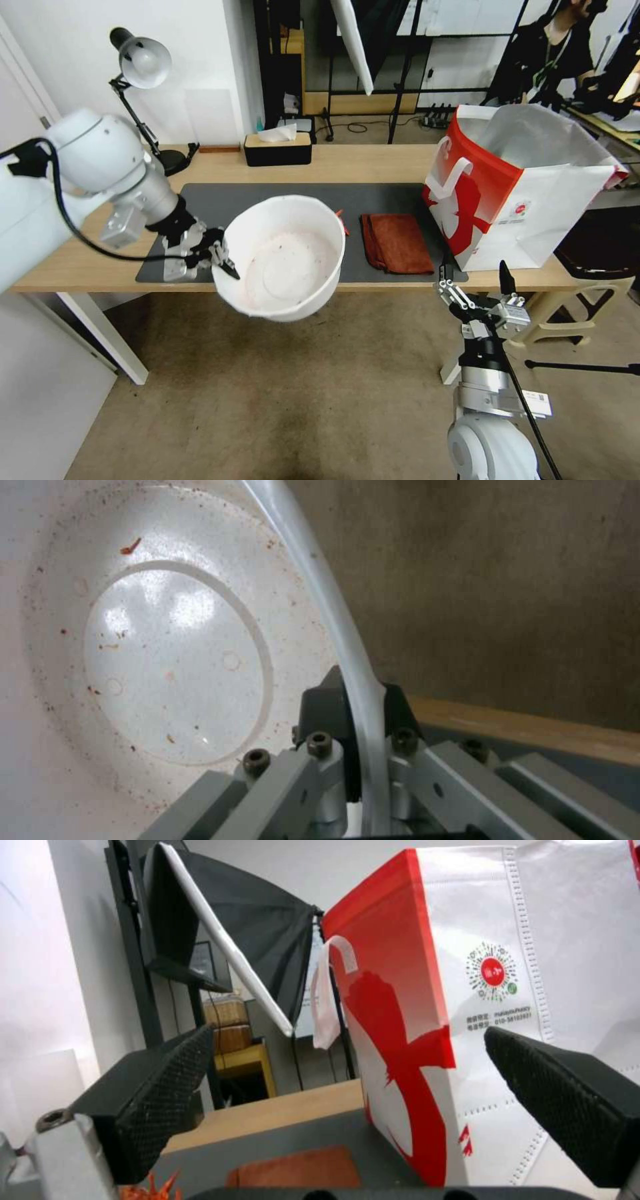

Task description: Sweep shrimp from table into container with towel, then put container into takeout bag.

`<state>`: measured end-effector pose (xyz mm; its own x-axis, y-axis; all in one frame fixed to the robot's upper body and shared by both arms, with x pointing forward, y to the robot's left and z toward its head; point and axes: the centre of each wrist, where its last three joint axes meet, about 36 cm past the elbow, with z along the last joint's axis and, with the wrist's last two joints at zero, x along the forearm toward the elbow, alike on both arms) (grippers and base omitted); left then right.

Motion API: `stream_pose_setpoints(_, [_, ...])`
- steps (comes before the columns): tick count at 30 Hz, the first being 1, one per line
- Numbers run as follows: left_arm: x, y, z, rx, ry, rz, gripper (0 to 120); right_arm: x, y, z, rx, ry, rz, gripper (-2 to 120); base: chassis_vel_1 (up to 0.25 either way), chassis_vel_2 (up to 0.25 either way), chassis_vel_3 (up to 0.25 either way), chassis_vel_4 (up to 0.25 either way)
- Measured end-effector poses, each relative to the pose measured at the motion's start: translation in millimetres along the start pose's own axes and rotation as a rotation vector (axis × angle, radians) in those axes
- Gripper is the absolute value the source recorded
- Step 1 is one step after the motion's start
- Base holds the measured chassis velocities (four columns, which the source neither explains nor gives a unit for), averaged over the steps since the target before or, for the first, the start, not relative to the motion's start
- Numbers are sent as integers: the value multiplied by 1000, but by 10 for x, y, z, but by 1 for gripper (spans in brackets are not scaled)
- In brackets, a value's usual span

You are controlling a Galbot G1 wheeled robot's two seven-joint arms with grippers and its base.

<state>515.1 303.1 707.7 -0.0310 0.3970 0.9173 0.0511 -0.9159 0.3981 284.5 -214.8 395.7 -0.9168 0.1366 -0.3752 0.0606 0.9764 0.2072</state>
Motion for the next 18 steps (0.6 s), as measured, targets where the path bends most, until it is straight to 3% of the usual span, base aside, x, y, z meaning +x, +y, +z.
stream_pose_setpoints(6, [-22,-79,-128,3,15,5,0,2,7,7,1,2,0,100,0,0,0,0])
stream_pose_setpoints(10, [-113,-217,-244,15,13,11,0,5,12,18,5,3,-1,100,0,0,0,0])
stream_pose_setpoints(13, [-331,-411,-370,50,-23,29,0,13,12,34,10,8,-3,100,0,0,0,0])
stream_pose_setpoints(18, [-523,-540,-483,76,-53,50,0,16,29,50,9,8,-4,100,0,0,0,0])
